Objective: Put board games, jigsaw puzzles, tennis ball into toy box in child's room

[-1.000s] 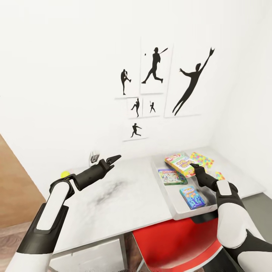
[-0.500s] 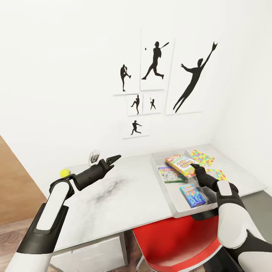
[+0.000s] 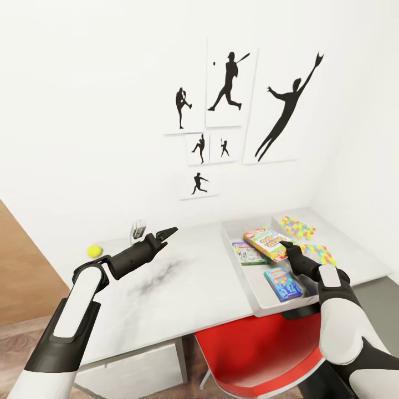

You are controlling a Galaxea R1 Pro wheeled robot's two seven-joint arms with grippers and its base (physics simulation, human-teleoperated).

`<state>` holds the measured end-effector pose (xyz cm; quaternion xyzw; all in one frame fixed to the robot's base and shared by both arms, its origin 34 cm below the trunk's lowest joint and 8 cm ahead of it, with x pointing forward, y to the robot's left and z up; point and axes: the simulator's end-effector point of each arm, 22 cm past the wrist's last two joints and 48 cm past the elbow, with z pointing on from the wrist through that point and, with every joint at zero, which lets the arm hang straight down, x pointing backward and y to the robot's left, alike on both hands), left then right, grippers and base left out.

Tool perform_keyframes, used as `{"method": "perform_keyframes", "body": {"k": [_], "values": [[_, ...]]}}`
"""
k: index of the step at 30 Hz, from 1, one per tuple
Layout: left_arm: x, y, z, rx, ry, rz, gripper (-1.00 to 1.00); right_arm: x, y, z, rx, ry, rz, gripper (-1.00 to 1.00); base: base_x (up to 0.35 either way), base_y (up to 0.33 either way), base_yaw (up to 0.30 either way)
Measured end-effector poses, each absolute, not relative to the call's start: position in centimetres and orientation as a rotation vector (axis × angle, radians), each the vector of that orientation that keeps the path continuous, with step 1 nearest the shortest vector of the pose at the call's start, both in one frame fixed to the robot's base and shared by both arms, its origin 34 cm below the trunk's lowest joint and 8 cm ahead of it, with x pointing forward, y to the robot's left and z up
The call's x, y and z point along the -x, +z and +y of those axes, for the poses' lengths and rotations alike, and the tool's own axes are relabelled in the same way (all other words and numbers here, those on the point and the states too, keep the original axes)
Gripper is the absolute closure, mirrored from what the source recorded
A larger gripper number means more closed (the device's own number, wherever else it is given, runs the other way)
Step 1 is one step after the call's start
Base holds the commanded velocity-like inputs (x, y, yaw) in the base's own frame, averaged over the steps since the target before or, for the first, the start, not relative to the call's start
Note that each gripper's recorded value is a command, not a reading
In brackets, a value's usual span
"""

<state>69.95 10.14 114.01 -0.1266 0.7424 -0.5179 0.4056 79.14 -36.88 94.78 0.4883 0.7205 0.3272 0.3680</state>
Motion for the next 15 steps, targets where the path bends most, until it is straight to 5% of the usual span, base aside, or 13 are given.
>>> {"method": "perform_keyframes", "body": {"k": [15], "values": [[-69.95, 113.97, 9.93, 0.322, -1.327, 1.867, -1.0, -79.04, 94.18, -36.91, -1.266, 0.833, 1.858, 1.0, 0.0, 0.0, 0.0]]}}
